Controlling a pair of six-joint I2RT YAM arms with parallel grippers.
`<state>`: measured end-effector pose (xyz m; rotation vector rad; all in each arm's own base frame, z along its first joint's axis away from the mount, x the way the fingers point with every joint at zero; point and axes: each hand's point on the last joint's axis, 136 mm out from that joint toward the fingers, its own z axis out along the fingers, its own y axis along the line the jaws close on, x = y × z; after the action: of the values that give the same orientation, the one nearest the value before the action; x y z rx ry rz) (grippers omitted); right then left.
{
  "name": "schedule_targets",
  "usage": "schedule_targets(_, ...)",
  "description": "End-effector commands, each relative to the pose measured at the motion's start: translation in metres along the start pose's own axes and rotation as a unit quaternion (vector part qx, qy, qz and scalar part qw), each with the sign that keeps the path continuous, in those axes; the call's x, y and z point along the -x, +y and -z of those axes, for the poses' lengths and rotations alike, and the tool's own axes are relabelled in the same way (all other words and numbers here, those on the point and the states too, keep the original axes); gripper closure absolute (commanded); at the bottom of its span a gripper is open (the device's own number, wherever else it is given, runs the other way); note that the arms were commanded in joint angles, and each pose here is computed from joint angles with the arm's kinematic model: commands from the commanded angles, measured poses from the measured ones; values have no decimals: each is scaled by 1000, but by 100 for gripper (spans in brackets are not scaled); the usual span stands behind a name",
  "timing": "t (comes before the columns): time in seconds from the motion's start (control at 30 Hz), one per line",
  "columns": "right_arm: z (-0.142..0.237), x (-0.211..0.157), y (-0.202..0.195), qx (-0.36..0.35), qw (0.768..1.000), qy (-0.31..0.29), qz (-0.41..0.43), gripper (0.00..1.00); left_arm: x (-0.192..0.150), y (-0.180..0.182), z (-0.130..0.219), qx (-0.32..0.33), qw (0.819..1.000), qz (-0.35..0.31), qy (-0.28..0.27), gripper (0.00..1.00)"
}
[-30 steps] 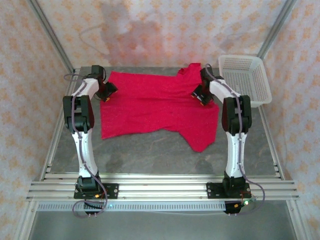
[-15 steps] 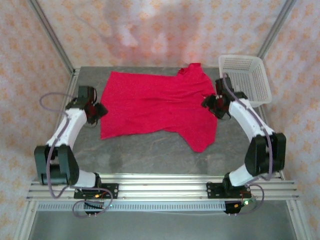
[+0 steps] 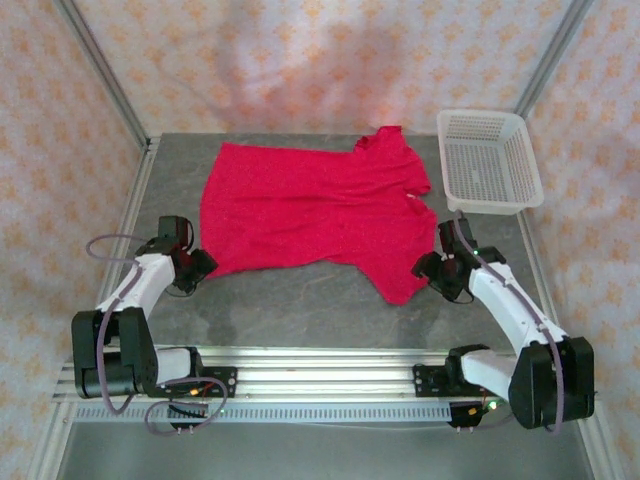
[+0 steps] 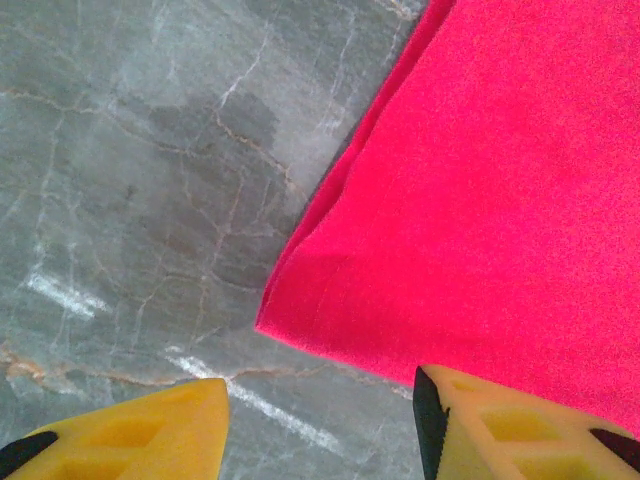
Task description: Fold the inside-out t-shirt
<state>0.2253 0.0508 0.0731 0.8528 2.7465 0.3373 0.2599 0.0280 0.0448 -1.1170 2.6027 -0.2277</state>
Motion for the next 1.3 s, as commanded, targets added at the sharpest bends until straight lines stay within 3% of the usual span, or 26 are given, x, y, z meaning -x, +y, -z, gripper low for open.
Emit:
schedule_targets(0.0, 0, -2, -9, -15, 1000, -3, -4, 34, 10, 5, -9, 12, 1000, 11, -17, 47)
schedule_targets(0.3, -2, -17, -19, -17, 1000, 12, -9, 34, 11, -2, -34, -8, 999, 40, -4, 61)
schedule_targets(0.57, -22, -22, -13, 5, 999, 25, -34, 36, 17, -3, -34, 4, 1000, 30, -1, 100)
schedule_targets(0.77, -32, -9, 16, 42, 998, 8, -50, 38, 29, -3, -5, 16, 999, 17, -31, 100)
schedule_targets(0.9, -49, -8, 20, 25, 998, 20, -47, 39, 36, 3, 23, 36, 998, 6, -61, 100)
schedule_targets(1.0, -55, -6, 18, 15, 999, 18, -44, 51, 39, 4, 40, 36, 996, 2, -82, 100)
schedule_targets(1.17, -38, -5, 9, -7, 1000, 5, -25, 96, 41, 2, 57, 32, 995, -3, -91, 100)
schedule_targets(1.27, -15, -10, -4, -25, 1000, -2, -7, 100, 44, 7, 61, 46, 994, -8, -100, 100)
